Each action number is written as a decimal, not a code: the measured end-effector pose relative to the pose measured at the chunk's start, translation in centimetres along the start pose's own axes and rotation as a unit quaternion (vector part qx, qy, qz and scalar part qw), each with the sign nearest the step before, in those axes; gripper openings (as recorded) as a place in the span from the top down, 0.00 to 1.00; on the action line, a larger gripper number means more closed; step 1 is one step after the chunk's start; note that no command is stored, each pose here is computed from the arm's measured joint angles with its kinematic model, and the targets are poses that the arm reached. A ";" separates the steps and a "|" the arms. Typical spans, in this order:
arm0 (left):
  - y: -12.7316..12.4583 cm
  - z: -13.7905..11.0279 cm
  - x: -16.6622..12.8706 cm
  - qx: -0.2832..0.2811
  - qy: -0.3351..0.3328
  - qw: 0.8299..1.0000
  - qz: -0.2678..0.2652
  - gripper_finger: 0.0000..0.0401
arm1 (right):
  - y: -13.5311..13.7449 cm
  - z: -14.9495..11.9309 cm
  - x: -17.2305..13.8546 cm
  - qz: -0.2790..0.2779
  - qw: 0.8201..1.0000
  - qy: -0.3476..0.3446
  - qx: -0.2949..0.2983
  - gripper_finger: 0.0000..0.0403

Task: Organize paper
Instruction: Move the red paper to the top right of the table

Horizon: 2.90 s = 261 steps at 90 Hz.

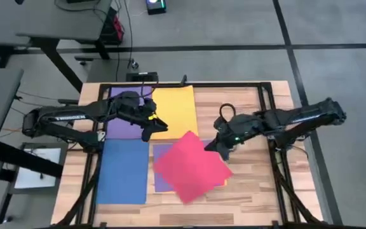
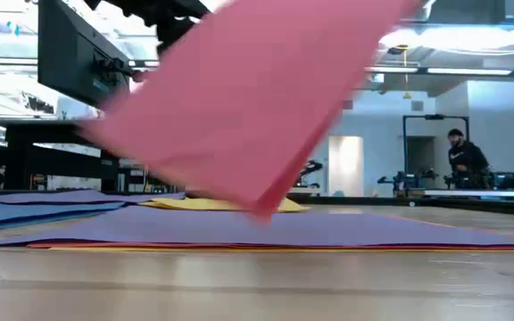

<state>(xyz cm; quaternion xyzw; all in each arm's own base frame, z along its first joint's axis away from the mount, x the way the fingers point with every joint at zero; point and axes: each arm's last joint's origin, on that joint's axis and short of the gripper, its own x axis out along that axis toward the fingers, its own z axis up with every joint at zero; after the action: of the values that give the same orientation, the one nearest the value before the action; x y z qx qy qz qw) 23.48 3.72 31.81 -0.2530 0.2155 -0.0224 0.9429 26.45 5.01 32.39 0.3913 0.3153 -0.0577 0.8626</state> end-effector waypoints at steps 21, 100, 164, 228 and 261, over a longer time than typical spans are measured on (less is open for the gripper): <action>-0.2 -2.0 0.5 -0.043 0.079 0.995 0.032 0.77 | -6.9 -4.0 3.9 -0.107 0.982 0.004 0.158 1.00; -6.1 -16.1 11.9 -0.069 0.276 0.948 0.144 0.77 | -9.8 -4.0 4.3 -0.033 0.998 0.055 -0.015 0.45; -5.8 -18.4 15.2 -0.113 0.266 0.948 0.133 0.77 | -10.4 -6.2 8.4 -0.060 0.990 0.113 -0.055 0.46; -5.5 -17.0 15.0 -0.086 0.241 0.959 0.121 0.77 | -12.6 -7.5 11.0 -0.133 0.978 0.155 0.040 0.46; -5.9 -18.1 14.6 -0.045 0.264 0.954 0.138 0.77 | -12.6 -7.6 11.0 -0.135 0.977 0.160 0.028 0.46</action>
<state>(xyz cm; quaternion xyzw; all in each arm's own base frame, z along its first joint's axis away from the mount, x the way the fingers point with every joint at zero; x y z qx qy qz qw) 29.56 -12.05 14.77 -0.2485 0.4899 0.0517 0.8340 27.00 3.39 14.08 0.3731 0.4976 -0.1187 0.7740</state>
